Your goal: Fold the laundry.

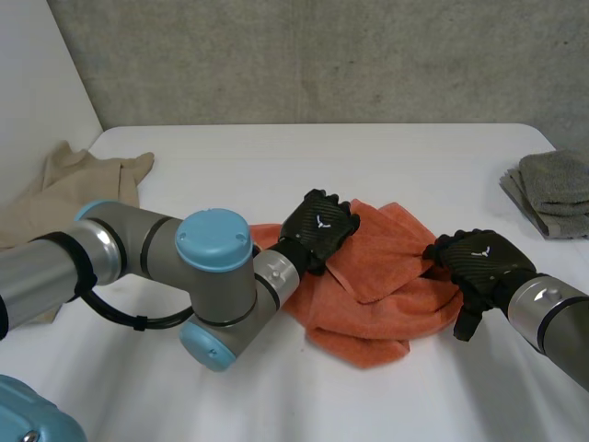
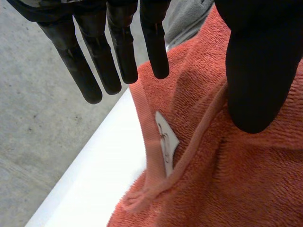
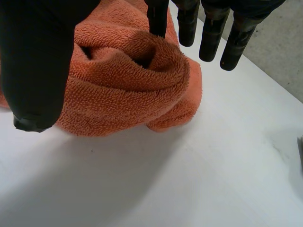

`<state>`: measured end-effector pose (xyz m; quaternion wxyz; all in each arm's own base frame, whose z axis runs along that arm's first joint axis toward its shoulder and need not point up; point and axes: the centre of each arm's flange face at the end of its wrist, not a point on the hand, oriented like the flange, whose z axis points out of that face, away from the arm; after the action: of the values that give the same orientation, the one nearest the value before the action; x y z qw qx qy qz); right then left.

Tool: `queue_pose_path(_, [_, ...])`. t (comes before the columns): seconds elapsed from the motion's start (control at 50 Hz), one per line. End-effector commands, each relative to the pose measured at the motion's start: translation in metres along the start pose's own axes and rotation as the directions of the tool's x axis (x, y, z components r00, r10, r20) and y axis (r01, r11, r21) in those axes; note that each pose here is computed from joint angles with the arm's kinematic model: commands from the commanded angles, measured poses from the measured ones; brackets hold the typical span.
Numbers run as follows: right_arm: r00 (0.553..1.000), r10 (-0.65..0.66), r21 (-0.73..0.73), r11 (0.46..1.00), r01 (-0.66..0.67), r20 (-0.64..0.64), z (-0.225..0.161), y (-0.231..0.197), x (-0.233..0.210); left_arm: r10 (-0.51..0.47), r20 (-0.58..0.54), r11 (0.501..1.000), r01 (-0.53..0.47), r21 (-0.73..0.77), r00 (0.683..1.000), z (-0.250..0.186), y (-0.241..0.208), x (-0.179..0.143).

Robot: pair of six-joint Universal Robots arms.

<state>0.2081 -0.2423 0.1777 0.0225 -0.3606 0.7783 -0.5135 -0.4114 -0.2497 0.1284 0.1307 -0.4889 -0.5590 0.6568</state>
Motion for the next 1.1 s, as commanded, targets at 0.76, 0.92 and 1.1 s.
queue_pose_path(0.76, [0.792,0.61,-0.028,0.792,-0.609,0.023,0.042,0.026,0.022,0.162,0.155,0.986,-0.167,0.019,0.975,-0.001,-0.035,-0.038])
queue_pose_path(0.92, [0.763,0.641,0.0,0.766,-0.643,0.081,0.057,0.002,0.015,0.163,0.24,0.983,-0.179,0.046,0.957,-0.03,-0.076,-0.064])
queue_pose_path(1.1, [0.93,0.367,0.331,0.88,-0.341,-0.018,0.042,-0.08,0.068,0.142,0.393,0.971,-0.205,0.122,0.909,-0.075,-0.134,-0.112])
